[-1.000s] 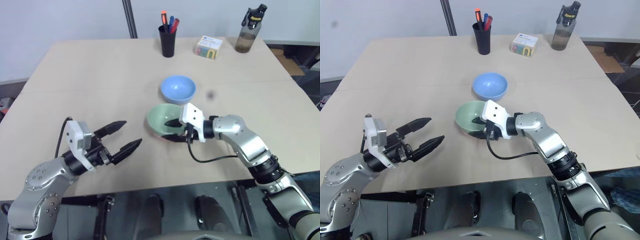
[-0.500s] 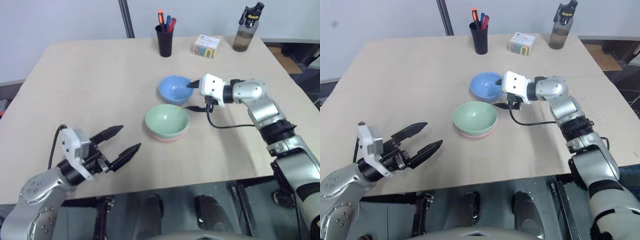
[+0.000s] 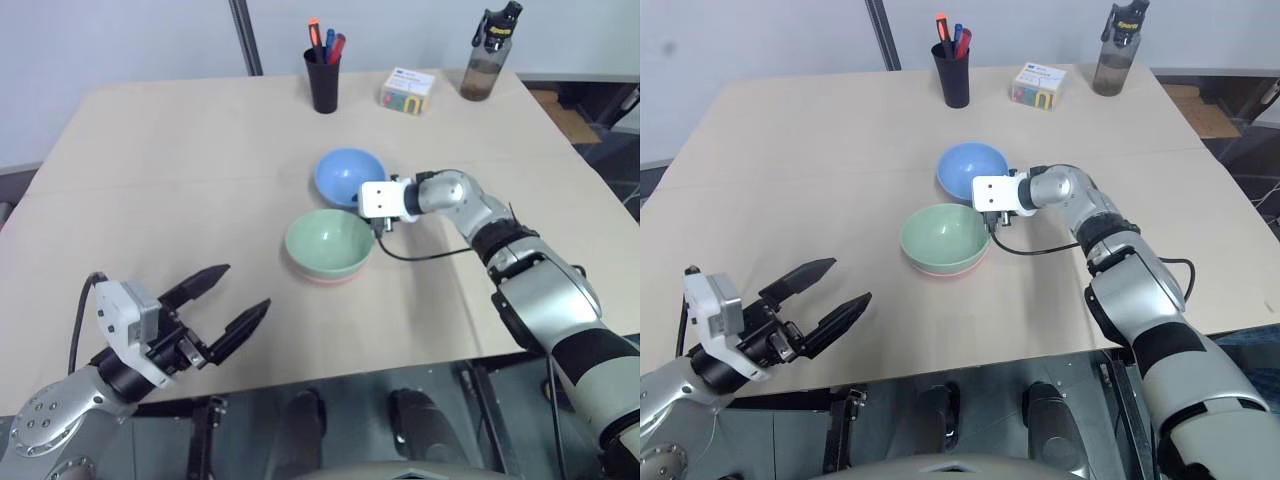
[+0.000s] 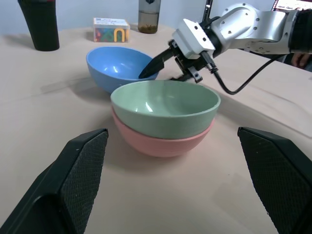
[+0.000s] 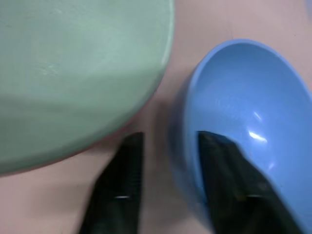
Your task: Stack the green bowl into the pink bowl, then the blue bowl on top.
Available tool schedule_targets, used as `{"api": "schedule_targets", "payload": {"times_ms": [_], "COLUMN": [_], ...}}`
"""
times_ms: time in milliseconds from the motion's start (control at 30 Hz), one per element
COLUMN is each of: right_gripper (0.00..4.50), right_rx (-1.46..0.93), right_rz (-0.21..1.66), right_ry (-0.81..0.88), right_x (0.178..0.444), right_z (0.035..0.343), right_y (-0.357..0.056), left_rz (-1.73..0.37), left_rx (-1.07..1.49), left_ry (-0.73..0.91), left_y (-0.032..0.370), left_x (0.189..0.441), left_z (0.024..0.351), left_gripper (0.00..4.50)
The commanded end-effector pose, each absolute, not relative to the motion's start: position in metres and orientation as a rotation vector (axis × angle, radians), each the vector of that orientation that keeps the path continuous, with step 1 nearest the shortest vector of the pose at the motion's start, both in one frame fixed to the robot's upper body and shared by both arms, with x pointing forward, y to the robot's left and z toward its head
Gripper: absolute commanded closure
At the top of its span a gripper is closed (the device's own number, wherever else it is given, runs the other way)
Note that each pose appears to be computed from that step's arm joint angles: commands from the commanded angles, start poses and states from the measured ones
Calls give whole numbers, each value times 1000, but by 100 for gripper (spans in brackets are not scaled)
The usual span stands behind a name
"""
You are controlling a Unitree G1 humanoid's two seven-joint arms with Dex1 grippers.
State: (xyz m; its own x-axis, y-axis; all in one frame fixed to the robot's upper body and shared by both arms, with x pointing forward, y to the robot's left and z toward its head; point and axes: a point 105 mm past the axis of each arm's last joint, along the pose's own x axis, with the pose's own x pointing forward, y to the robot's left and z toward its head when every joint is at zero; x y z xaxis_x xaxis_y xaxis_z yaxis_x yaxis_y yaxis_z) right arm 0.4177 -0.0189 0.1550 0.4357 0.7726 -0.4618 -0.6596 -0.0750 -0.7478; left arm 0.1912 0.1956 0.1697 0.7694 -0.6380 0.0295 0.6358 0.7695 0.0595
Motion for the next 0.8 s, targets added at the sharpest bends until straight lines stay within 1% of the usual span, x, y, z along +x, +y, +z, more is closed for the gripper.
{"api": "schedule_targets", "payload": {"times_ms": [33, 67, 200, 300, 333, 400, 467, 567, 633, 667, 767, 800], "right_gripper": [421, 437, 437, 437, 437, 437, 437, 437, 377, 355, 220, 186], "right_rx": [-1168, -1171, -1116, -1048, -988, -816, -702, -640, -604, -590, -572, -574], "right_rz": [1135, 1132, 1151, 1227, 1263, 1416, 1551, 1635, 1632, 1622, 1589, 1578], "right_ry": [-212, -224, -281, -310, -332, -357, -346, -286, -256, -243, -212, -205], "right_x": [423, 423, 419, 409, 403, 372, 337, 301, 293, 292, 293, 294], "right_z": [180, 182, 203, 212, 219, 230, 232, 224, 218, 215, 210, 209], "right_y": [-19, -20, -28, -32, -32, -34, -34, -26, -20, -17, -16, -16], "left_rz": [-707, -708, -724, -736, -741, -754, -764, -785, -796, -803, -814, -815], "left_rx": [71, 71, 77, 80, 81, 83, 85, 82, 80, 79, 84, 86], "left_ry": [-112, -112, -112, -113, -113, -113, -115, -113, -110, -109, -108, -109], "left_y": [192, 193, 194, 193, 194, 194, 195, 194, 193, 192, 191, 191], "left_x": [189, 189, 195, 197, 199, 203, 205, 207, 209, 209, 211, 211], "left_z": [183, 183, 182, 181, 181, 180, 180, 180, 180, 179, 180, 180], "left_gripper": [0, 0, 0, 0, 0, 0, 0, 0, 0, 0, 0, 0]}}
